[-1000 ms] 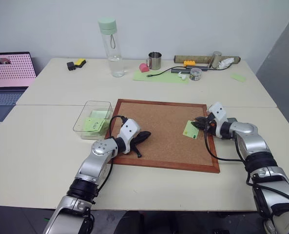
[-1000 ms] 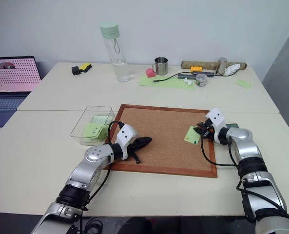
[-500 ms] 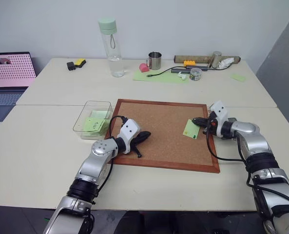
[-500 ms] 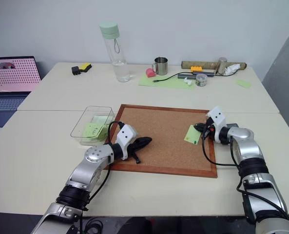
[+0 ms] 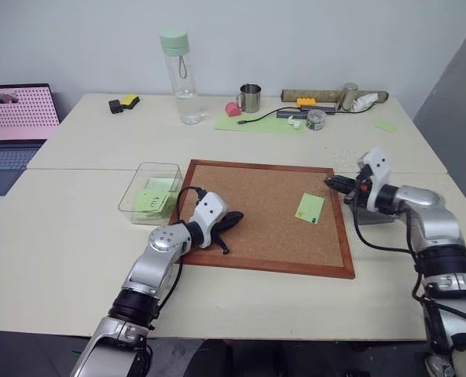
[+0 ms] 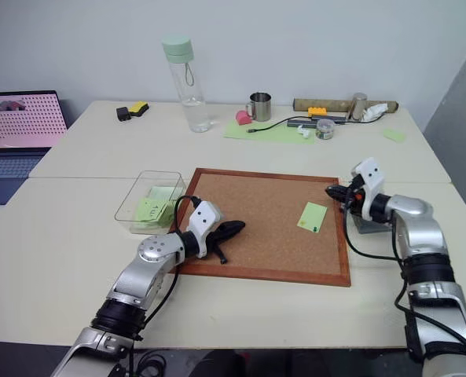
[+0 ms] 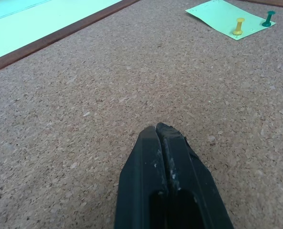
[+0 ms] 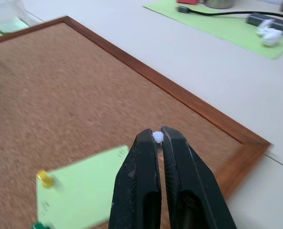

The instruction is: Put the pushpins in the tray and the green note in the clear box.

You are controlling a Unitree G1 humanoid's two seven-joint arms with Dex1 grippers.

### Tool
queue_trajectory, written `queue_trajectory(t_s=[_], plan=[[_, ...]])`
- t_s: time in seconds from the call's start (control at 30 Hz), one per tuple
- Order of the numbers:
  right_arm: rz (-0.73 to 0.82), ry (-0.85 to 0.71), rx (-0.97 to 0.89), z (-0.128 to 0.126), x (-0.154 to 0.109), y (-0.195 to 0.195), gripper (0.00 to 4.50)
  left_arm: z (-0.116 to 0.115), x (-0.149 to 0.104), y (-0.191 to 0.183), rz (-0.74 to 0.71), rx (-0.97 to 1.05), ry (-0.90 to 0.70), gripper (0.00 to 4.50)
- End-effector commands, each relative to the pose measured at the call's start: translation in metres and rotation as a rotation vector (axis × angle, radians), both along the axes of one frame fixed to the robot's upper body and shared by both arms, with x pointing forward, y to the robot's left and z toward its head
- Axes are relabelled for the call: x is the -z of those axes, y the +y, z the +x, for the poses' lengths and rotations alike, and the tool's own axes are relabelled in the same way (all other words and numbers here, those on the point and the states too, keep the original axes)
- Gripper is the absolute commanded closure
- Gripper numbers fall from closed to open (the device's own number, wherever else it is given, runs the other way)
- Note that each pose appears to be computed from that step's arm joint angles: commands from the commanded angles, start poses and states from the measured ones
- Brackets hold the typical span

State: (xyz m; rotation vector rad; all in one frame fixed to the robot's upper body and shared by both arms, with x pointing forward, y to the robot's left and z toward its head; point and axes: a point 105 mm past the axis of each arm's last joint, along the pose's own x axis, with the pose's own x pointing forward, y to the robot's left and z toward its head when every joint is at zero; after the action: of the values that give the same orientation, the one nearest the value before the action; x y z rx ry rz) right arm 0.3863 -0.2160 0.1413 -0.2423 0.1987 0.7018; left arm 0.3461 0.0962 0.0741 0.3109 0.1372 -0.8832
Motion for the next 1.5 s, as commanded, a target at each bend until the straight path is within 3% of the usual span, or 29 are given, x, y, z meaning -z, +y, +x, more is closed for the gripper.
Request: queue_trajectory(t_s=[0.03, 0.3, 0.6, 0.77, 0.87, 1.03, 1.47, 1.5], plan=[[-0.113, 0.018, 0.07, -0.014, -0.002, -0.035, 4.42, -0.008, 0.029, 0.005, 0.056, -0.018, 0.092, 4.5], [-0.278, 0.101, 0.18, -0.028, 0.024, -0.073, 4.42, -0.008, 0.03, 0.005, 0.068, -0.006, 0.087, 4.5], [-0.29, 0.089, 0.195, -0.027, 0.021, -0.074, 2.49, -0.009, 0.031, 0.004, 0.078, 0.0, 0.085, 4.5], [-0.323, 0.063, -0.001, -0.042, 0.01, -0.044, 1.55, -0.009, 0.032, 0.006, 0.081, -0.002, 0.087, 4.5], [-0.284, 0.032, -0.164, -0.056, 0.006, -0.005, 1.55, -0.009, 0.032, 0.007, 0.082, -0.002, 0.086, 4.5], [-0.208, -0.01, -0.226, -0.06, 0.01, 0.034, 1.55, -0.008, 0.031, 0.007, 0.087, 0.0, 0.084, 4.5], [-0.105, 0.007, -0.189, -0.042, 0.033, 0.058, 1.55, -0.009, 0.032, 0.01, 0.097, -0.003, 0.085, 4.5], [-0.101, 0.008, -0.181, -0.04, 0.034, 0.058, 1.73, -0.009, 0.032, 0.01, 0.097, -0.005, 0.085, 4.5]])
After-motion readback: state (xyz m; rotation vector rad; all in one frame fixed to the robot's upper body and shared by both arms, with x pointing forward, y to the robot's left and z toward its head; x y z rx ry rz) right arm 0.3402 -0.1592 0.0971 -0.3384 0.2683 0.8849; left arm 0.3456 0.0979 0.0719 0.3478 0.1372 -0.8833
